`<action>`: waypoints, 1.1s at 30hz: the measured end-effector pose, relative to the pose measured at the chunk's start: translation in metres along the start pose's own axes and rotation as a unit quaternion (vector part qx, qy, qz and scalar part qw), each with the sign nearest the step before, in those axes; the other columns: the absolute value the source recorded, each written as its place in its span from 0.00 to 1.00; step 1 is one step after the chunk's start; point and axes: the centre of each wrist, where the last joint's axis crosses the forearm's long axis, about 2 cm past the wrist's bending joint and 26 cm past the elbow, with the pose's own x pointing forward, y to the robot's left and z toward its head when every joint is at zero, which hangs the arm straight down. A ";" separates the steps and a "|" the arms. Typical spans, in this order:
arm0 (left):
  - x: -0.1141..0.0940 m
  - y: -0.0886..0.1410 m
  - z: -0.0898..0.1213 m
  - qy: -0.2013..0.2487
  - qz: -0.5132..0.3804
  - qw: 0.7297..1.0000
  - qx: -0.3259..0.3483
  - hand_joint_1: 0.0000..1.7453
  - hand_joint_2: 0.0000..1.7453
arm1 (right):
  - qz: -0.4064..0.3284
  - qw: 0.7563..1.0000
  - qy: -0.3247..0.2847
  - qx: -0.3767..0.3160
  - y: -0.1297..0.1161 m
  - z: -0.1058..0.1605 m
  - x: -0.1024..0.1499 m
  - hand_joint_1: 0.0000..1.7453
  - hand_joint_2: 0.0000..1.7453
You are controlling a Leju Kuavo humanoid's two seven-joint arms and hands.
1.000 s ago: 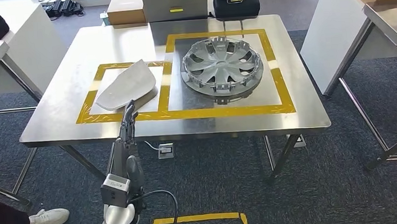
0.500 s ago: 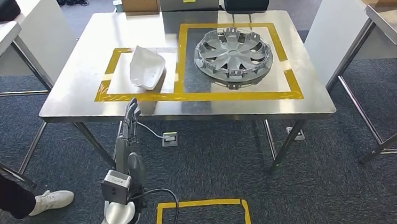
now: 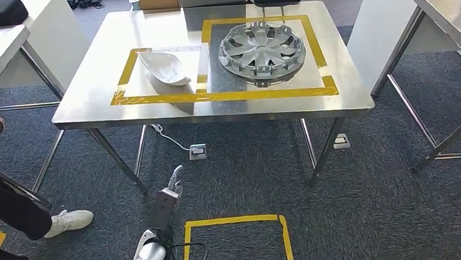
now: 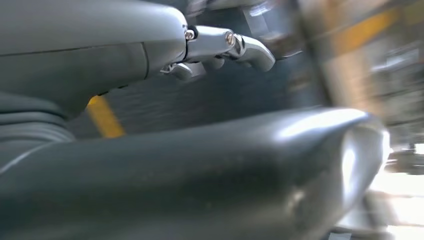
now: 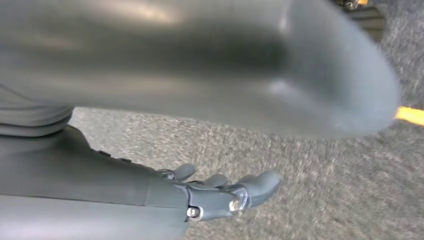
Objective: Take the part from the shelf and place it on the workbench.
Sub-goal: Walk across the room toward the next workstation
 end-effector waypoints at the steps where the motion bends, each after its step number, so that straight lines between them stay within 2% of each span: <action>1: -0.010 0.000 0.008 0.059 -0.007 0.998 -0.012 0.00 0.00 | 0.002 1.000 0.001 0.002 0.000 0.000 0.000 0.00 0.00; 4: -0.043 0.003 0.041 0.240 -0.023 0.969 -0.060 0.00 0.00 | 0.012 1.000 0.003 0.009 0.001 0.000 -0.001 0.00 0.00; 7: -0.067 0.004 0.075 0.398 -0.028 0.911 -0.107 0.00 0.00 | 0.019 1.000 0.004 0.015 0.001 0.000 -0.001 0.00 0.00; 9: -0.080 0.005 0.097 0.481 -0.028 0.866 -0.134 0.00 0.00 | 0.022 1.000 0.003 0.017 0.001 0.000 -0.001 0.00 0.00; 12: -0.093 0.004 0.127 0.554 -0.038 0.816 -0.158 0.00 0.00 | 0.024 1.000 0.003 0.018 0.001 0.000 -0.001 0.00 0.00; 15: -0.101 0.005 0.147 0.586 -0.049 0.792 -0.161 0.00 0.75 | 0.023 1.000 0.003 0.019 0.002 0.000 -0.001 0.00 0.00; 16: -0.103 0.005 0.152 0.594 -0.053 0.787 -0.159 0.00 1.00 | 0.022 1.000 0.003 0.018 0.002 0.000 -0.001 0.00 0.25; 19: -0.108 0.007 0.167 0.609 -0.059 0.776 -0.152 0.00 1.00 | 0.022 1.000 0.006 0.017 0.002 0.001 -0.002 0.00 1.00; 22: -0.110 0.007 0.173 0.610 -0.056 0.776 -0.150 0.00 1.00 | 0.023 0.999 0.016 0.023 0.004 0.001 -0.007 0.00 1.00; 24: -0.110 0.007 0.173 0.606 -0.052 0.780 -0.148 0.00 1.00 | 0.016 0.999 0.023 0.028 0.006 0.002 -0.013 0.00 0.50; 25: -0.110 0.007 0.173 0.604 -0.049 0.782 -0.146 0.00 1.00 | 0.010 0.999 0.027 0.031 0.008 0.003 -0.017 0.00 0.50; 26: -0.111 0.008 0.175 0.604 -0.045 0.783 -0.144 0.00 0.75 | 0.004 0.999 0.029 0.033 0.009 0.004 -0.020 0.00 0.50; 28: -0.113 0.009 0.181 0.606 -0.038 0.782 -0.141 0.00 0.25 | -0.009 0.999 0.033 0.036 0.010 0.004 -0.024 0.00 1.00; 29: -0.114 0.009 0.186 0.608 -0.033 0.781 -0.139 0.00 0.00 | -0.015 0.999 0.033 0.036 0.009 0.004 -0.025 0.00 1.00; 31: -0.117 0.009 0.197 0.615 -0.024 0.776 -0.136 0.00 0.00 | -0.028 0.999 0.029 0.034 0.008 0.004 -0.024 0.00 1.00; 33: -0.120 0.009 0.212 0.624 -0.015 0.770 -0.133 0.00 0.00 | -0.041 0.998 0.022 0.030 0.004 0.003 -0.020 0.00 0.50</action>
